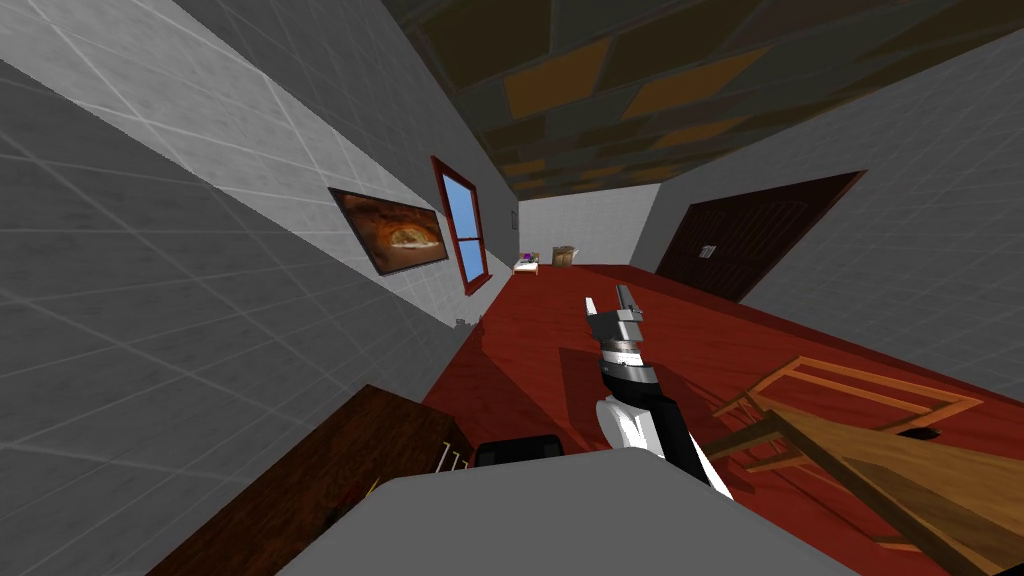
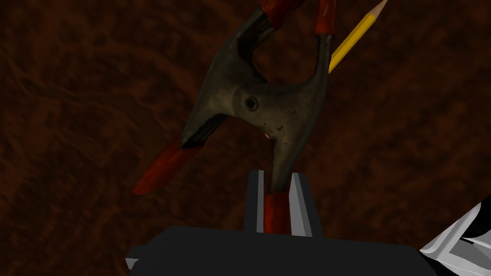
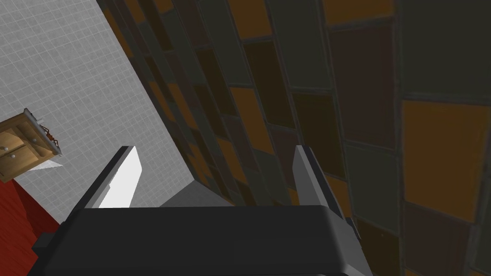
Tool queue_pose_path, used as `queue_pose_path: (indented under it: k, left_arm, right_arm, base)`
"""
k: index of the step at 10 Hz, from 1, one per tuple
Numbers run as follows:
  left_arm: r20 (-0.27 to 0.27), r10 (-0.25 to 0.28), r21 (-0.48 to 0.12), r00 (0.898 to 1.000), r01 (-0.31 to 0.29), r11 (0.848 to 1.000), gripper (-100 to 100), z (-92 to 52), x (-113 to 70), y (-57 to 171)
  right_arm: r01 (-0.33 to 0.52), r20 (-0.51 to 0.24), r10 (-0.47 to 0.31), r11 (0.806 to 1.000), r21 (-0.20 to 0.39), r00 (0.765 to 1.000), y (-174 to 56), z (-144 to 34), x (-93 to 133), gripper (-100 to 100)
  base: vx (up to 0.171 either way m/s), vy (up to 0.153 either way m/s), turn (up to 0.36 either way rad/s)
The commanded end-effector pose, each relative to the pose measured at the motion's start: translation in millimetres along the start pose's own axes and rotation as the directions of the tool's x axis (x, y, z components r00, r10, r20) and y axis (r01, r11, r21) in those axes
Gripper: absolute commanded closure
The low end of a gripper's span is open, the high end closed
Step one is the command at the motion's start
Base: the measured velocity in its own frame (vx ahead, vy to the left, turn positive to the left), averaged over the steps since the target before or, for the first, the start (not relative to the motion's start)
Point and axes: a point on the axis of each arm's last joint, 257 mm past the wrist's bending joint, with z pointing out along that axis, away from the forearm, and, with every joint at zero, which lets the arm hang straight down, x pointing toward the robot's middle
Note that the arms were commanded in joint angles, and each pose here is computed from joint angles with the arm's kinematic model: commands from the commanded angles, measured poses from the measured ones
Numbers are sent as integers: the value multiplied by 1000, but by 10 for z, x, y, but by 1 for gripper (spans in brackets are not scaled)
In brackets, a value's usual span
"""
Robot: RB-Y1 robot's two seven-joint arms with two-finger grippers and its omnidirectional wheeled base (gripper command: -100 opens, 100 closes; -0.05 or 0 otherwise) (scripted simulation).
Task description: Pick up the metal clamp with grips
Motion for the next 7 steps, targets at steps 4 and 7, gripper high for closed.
queue_pose_path:
  k: [4, 7]
  left_arm:
    - [6, -9, 4, 1000, 9, 1000, 100, -69, -188, -100]
    - [42, 24, 17, 999, -24, 1000, 100, -153, -454, -218]
  right_arm:
    - [0, 0, 0, 1000, 0, 1000, 0, 0, 0, 0]
    - [0, 0, 0, 1000, 0, 1000, 0, 0, 0, 0]
  base:
    - [39, -8, -11]
    - [41, -4, -19]
